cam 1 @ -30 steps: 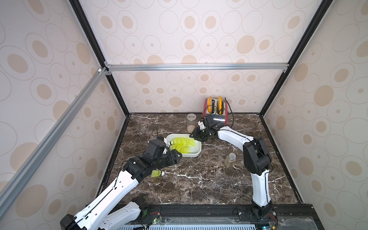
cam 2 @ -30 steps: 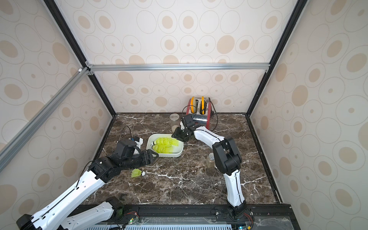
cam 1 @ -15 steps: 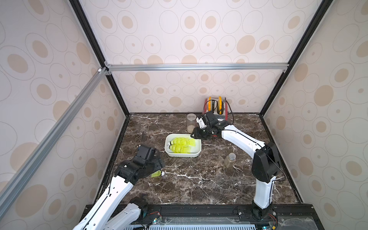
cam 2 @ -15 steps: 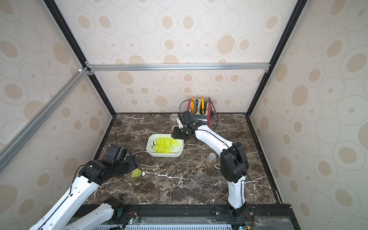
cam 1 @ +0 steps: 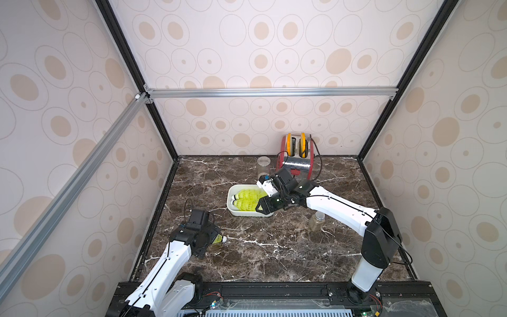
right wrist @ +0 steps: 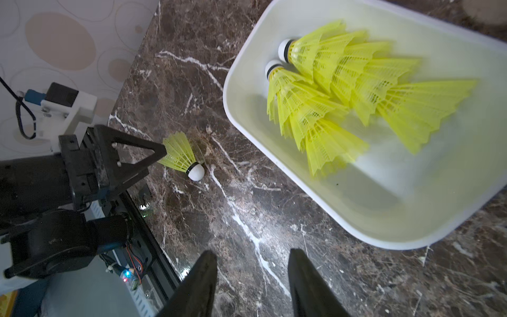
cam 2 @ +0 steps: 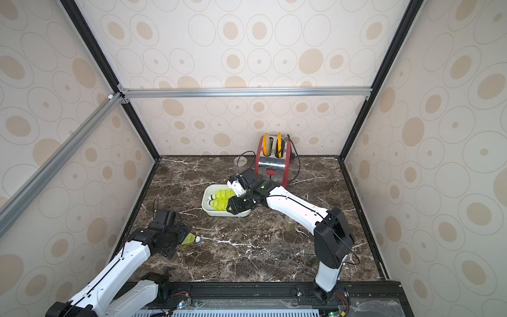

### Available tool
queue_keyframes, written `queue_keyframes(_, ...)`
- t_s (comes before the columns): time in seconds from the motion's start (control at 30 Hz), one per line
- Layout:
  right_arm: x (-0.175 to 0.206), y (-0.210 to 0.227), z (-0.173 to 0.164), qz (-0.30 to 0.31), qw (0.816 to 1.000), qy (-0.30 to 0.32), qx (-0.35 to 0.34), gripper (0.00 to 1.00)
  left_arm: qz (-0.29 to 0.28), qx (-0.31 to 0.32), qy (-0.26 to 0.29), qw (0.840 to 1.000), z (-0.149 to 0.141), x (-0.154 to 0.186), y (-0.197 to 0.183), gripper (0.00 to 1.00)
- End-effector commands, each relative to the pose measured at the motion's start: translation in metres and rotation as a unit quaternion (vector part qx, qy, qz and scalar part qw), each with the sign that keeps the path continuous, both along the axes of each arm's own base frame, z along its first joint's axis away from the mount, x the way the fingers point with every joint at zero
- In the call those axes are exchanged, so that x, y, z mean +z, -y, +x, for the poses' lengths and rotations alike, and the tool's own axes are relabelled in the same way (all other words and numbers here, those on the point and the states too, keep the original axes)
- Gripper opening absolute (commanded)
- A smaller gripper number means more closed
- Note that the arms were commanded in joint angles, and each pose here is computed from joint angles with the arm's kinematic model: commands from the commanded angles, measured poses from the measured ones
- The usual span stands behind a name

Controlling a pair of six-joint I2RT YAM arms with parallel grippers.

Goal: Put the shuttlecocks into the storage box
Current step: Pick up the shuttlecock at the center of the board.

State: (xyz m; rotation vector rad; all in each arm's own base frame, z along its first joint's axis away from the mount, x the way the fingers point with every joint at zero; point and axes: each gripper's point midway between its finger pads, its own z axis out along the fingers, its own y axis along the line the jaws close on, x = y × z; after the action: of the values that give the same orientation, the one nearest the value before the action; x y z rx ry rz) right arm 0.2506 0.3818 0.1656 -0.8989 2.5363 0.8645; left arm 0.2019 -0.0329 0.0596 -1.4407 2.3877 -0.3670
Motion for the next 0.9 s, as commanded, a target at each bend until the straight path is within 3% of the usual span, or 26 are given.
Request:
queue_keyframes(0.0,0.012,0.002,-0.009,0.015,1.0,0.007,0.024,0.48,-0.039,0.086,0.085,0.992,0.033,0.018,-0.002,0.95)
queue_keyframes(0.23,0.015,0.0,-0.012,0.016,0.999,0.005,0.037,0.48,-0.055,0.066,0.082,0.993,0.051,-0.004,0.004,0.92)
queue_keyframes(0.47,0.012,0.001,-0.009,0.008,0.999,0.01,0.037,0.48,-0.024,-0.062,0.018,0.998,0.075,0.0,0.021,0.9)
queue_keyframes(0.67,0.009,0.0,-0.006,0.003,0.999,0.012,0.039,0.48,-0.023,-0.205,0.046,0.977,0.117,0.017,0.053,0.87)
queue_keyframes(0.87,0.009,0.002,-0.002,-0.006,0.999,0.022,0.039,0.48,-0.046,-0.271,0.051,0.96,0.113,0.019,0.09,0.87)
